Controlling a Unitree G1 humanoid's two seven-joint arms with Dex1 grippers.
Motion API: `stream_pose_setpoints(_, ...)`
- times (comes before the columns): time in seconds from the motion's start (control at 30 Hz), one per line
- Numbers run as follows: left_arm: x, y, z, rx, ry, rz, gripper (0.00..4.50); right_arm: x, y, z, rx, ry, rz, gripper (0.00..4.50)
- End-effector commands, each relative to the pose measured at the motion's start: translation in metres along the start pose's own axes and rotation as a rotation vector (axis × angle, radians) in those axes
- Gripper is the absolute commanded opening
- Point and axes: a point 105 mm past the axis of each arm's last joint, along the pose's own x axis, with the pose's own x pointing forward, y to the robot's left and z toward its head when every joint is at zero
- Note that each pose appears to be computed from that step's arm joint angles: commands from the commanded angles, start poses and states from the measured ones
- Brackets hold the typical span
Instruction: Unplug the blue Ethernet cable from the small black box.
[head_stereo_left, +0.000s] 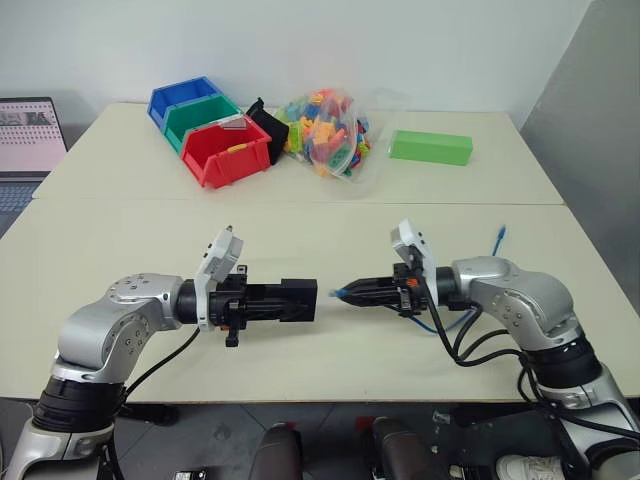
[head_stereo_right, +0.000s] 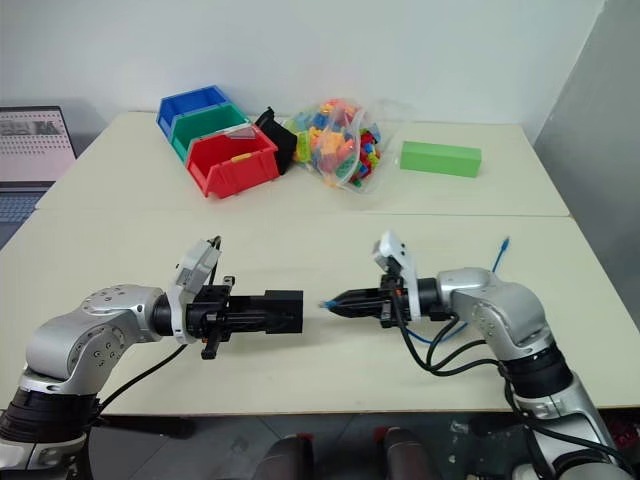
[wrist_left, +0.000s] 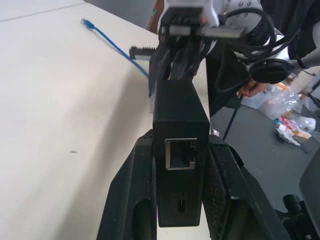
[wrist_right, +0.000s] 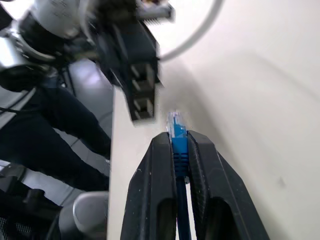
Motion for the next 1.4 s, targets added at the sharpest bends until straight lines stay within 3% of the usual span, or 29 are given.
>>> stream_pose_setpoints(0.03, -0.012, 0.002, 0.006, 0.039, -0.012, 0.051, 0.79, -0.022, -0.010, 0.003, -0.009, -0.047, -0.098, 0.06)
stream_pose_setpoints(0.17, -0.018, 0.008, 0.001, 0.031, -0.016, 0.115, 0.79, -0.041, -0.043, 0.010, -0.043, -0.143, -0.350, 0.06)
stream_pose_setpoints(0.27, -0.020, 0.017, -0.001, 0.030, -0.032, 0.189, 0.79, -0.059, -0.086, 0.016, -0.143, -0.187, -0.681, 0.06)
stream_pose_setpoints(0.47, -0.019, 0.038, -0.007, 0.089, -0.020, 0.309, 0.79, -0.068, -0.128, 0.012, -0.233, -0.145, -0.985, 0.06)
stream_pose_setpoints(0.53, -0.016, 0.047, -0.003, 0.113, -0.046, 0.351, 0.79, -0.070, -0.142, 0.009, -0.242, -0.111, -1.080, 0.77)
stream_pose_setpoints(0.57, -0.015, 0.054, 0.000, 0.135, -0.061, 0.400, 0.79, -0.068, -0.146, 0.008, -0.236, -0.108, -1.094, 0.89)
stream_pose_setpoints(0.6, -0.015, 0.059, 0.001, 0.148, -0.078, 0.436, 0.79, -0.066, -0.143, 0.013, -0.232, -0.132, -1.077, 0.94)
stream_pose_setpoints(0.63, -0.015, 0.063, 0.002, 0.156, -0.090, 0.464, 0.79, -0.065, -0.141, 0.017, -0.230, -0.153, -1.061, 1.35)
stream_pose_setpoints(0.77, -0.020, 0.085, 0.007, 0.227, -0.129, 0.633, 0.79, -0.064, -0.125, 0.036, -0.272, -0.216, -0.993, 2.15)
stream_pose_setpoints(0.83, -0.029, 0.101, 0.014, 0.272, -0.157, 0.766, 0.79, -0.055, -0.107, 0.048, -0.311, -0.233, -0.883, 2.64)
stream_pose_setpoints(0.9, -0.050, 0.126, 0.023, 0.339, -0.183, 0.987, 0.79, -0.036, -0.071, 0.058, -0.358, -0.225, -0.661, 3.15)
stream_pose_setpoints(0.97, -0.065, 0.142, 0.026, 0.375, -0.202, 1.130, 0.79, -0.025, -0.043, 0.064, -0.400, -0.197, -0.508, 3.19)
stream_pose_setpoints(1.13, -0.074, 0.158, 0.017, 0.397, -0.202, 1.241, 0.79, -0.015, -0.017, 0.070, -0.426, -0.144, -0.385, 3.19)
stream_pose_setpoints(1.4, -0.083, 0.172, -0.018, 0.280, -0.197, 1.319, 0.79, -0.003, -0.004, 0.071, -0.447, -0.094, -0.322, 3.19)
